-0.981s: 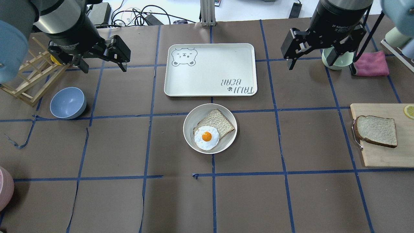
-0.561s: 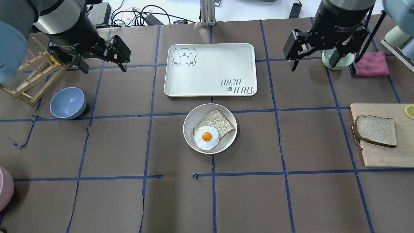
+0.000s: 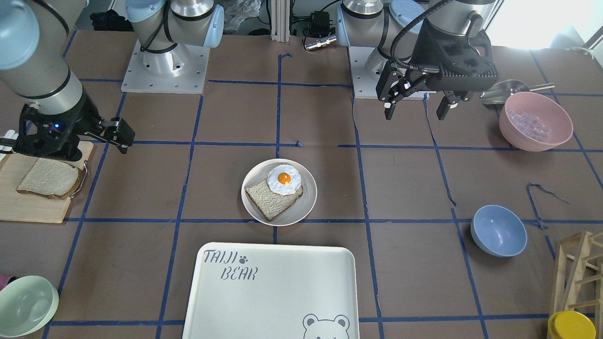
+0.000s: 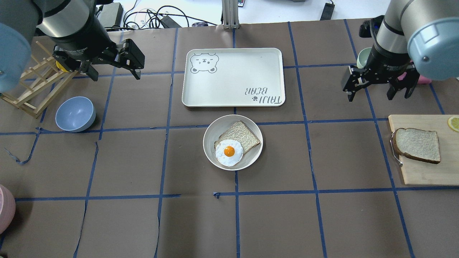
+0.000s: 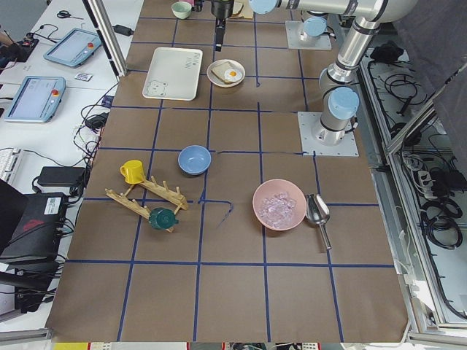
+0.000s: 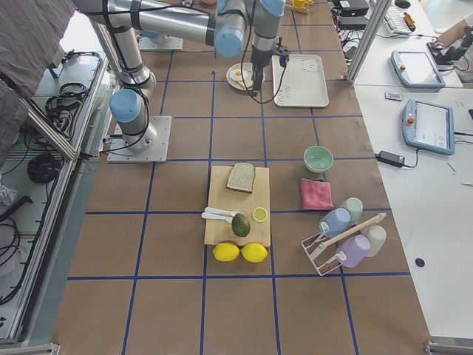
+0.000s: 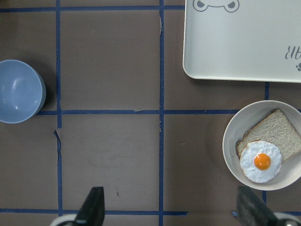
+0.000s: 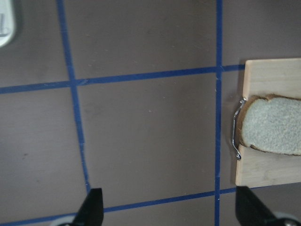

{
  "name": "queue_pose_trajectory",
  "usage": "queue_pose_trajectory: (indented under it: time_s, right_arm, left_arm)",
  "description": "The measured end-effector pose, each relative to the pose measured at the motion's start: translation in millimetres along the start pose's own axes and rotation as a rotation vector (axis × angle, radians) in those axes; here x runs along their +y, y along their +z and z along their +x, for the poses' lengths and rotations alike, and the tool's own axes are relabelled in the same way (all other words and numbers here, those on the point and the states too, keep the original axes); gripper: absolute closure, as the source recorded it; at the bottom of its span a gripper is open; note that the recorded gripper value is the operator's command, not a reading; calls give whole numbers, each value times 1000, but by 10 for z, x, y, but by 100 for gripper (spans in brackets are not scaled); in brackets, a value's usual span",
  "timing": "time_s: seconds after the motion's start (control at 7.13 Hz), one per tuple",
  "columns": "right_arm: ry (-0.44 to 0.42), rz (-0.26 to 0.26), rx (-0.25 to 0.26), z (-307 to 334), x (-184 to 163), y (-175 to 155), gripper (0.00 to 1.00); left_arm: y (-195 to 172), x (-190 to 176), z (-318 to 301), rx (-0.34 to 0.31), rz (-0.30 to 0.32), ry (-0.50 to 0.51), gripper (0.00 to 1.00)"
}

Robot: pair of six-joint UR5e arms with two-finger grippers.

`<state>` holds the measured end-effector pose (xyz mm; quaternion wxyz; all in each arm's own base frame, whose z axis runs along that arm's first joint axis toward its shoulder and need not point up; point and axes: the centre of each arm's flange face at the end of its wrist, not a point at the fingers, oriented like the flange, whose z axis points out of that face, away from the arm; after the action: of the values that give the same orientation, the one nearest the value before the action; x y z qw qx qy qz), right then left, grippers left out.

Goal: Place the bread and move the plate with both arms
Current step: 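Move the right gripper down to the bread slice on the wooden board, then grasp the bread slice with the right gripper and lift it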

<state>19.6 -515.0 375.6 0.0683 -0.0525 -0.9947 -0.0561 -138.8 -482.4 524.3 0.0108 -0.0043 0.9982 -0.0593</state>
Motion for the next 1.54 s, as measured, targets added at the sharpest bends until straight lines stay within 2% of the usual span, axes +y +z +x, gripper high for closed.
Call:
queue_pose_trajectory:
  time_s: [0.28,0.42,0.98,1.12,1.26,1.4,1.54]
  right_arm:
    - [56,-32,79,520,-257,868,0]
    - [61,-53,99,691,-369,1178,0]
    - [24,-129,131,1029,-563,1881,22]
    - [17,-151,128,1073,-539,1983,31]
    - [12,-174,122,1078,-485,2084,47]
    - [11,-190,118,1088,-431,2151,71]
    - [8,-194,116,1106,-409,2168,91]
  left_arm:
    - [-7,12,-6,-1,0,0,0]
    - [-7,12,-7,-2,0,0,0]
    - [-6,6,-6,-3,0,0,0]
    - [-5,6,-5,-3,0,-1,0]
    - [-6,5,-3,-3,0,0,0]
    - [-6,5,-2,-3,0,0,0]
    - [-5,6,-1,-3,0,0,0]
